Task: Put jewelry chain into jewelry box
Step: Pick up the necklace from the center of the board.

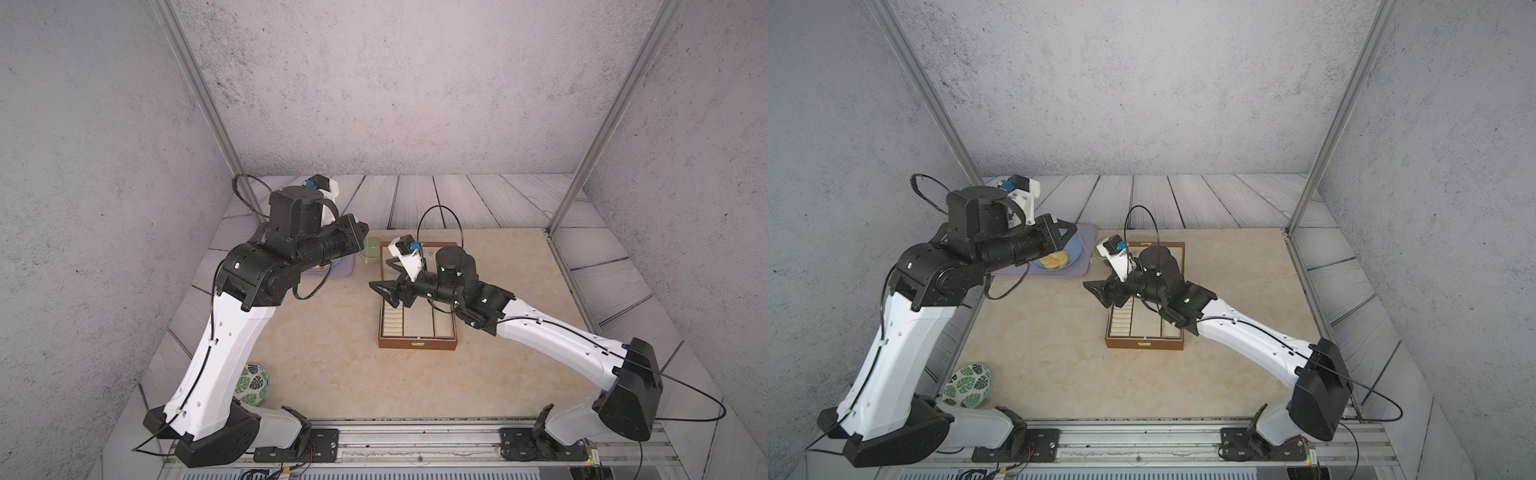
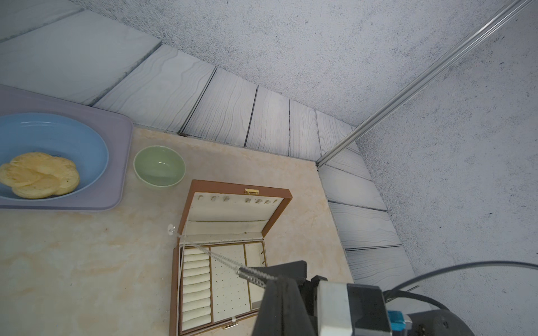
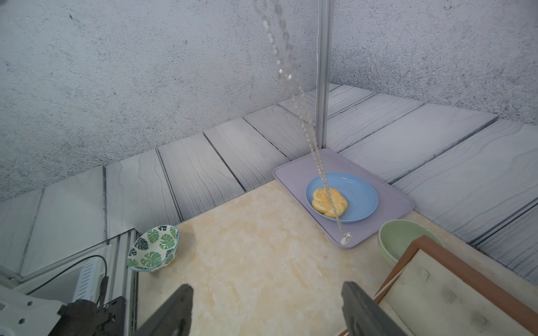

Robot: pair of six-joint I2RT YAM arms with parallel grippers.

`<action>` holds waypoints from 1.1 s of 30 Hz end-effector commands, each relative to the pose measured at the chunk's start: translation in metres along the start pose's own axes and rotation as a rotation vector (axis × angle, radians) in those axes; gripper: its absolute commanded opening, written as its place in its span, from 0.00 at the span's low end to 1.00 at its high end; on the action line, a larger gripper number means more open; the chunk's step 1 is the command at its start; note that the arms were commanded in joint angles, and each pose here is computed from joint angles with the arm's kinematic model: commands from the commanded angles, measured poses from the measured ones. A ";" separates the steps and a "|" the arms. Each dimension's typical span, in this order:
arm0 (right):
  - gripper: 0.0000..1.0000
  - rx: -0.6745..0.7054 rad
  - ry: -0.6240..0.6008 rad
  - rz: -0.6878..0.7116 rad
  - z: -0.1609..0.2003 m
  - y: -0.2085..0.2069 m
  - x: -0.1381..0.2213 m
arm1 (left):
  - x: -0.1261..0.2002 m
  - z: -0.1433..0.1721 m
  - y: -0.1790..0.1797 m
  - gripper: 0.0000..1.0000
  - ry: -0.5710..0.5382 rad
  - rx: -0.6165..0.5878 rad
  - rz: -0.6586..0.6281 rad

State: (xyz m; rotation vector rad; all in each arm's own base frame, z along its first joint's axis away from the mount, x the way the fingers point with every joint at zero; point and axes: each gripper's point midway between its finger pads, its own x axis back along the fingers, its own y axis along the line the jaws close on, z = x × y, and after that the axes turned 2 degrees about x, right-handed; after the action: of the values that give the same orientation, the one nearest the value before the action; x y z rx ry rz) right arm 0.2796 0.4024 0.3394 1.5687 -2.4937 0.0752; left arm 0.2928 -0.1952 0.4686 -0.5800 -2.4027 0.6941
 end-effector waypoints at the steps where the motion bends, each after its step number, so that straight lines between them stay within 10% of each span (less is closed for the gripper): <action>1: 0.82 0.056 -0.053 0.087 -0.019 -0.016 -0.006 | 0.006 -0.004 -0.009 0.00 -0.009 -0.012 0.030; 7: 0.81 0.087 -0.040 0.163 -0.023 -0.032 -0.016 | 0.003 -0.004 -0.013 0.00 -0.002 -0.006 0.039; 21: 0.37 0.040 -0.049 0.016 -0.015 -0.007 -0.019 | 0.007 -0.009 -0.022 0.00 -0.014 0.004 0.063; 33: 0.39 0.046 -0.052 0.077 -0.019 -0.018 -0.023 | 0.008 -0.010 -0.024 0.00 -0.019 0.004 0.065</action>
State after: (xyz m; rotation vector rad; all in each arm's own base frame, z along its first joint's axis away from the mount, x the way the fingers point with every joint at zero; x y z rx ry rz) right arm 0.3032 0.4183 0.3438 1.5376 -2.5694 0.1151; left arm 0.2910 -0.2058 0.4838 -0.6362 -2.3975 0.7236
